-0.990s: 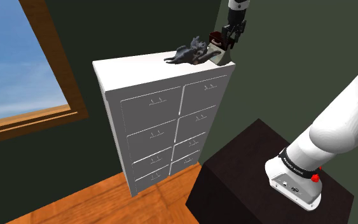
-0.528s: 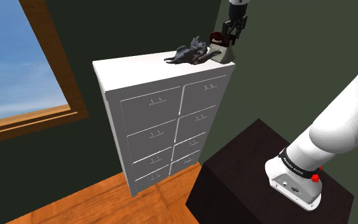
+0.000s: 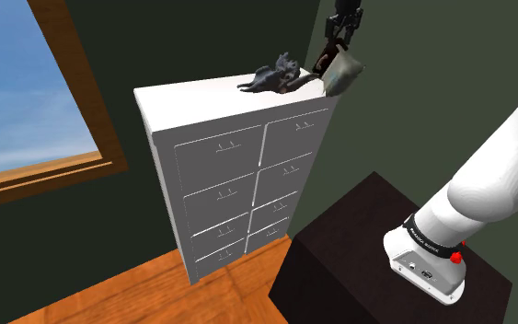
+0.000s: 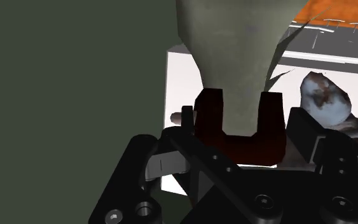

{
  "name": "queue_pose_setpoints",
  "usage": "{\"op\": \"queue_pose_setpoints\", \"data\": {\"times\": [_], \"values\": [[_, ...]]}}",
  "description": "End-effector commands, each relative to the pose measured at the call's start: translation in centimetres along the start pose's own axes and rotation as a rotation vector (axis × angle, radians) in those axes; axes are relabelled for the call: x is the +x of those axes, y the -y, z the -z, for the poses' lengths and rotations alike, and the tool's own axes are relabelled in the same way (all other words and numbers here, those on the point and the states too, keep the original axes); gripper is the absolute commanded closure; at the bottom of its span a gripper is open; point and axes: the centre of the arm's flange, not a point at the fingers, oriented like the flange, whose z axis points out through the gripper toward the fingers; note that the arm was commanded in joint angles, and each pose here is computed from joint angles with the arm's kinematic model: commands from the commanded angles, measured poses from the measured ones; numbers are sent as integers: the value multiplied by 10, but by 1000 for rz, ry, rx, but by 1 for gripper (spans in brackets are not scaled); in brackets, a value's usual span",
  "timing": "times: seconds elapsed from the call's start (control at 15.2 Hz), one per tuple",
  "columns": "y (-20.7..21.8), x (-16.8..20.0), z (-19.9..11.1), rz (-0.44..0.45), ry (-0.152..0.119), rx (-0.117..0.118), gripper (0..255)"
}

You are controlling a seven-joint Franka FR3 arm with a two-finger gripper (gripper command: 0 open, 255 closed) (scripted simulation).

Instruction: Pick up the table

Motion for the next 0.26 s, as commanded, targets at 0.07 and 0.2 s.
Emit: {"op": "queue_pose_setpoints", "data": {"times": [0.07, 0.2], "values": [[-3, -1, 17, 0, -2, 0, 255], [-4, -1, 18, 0, -2, 0, 255]]}}
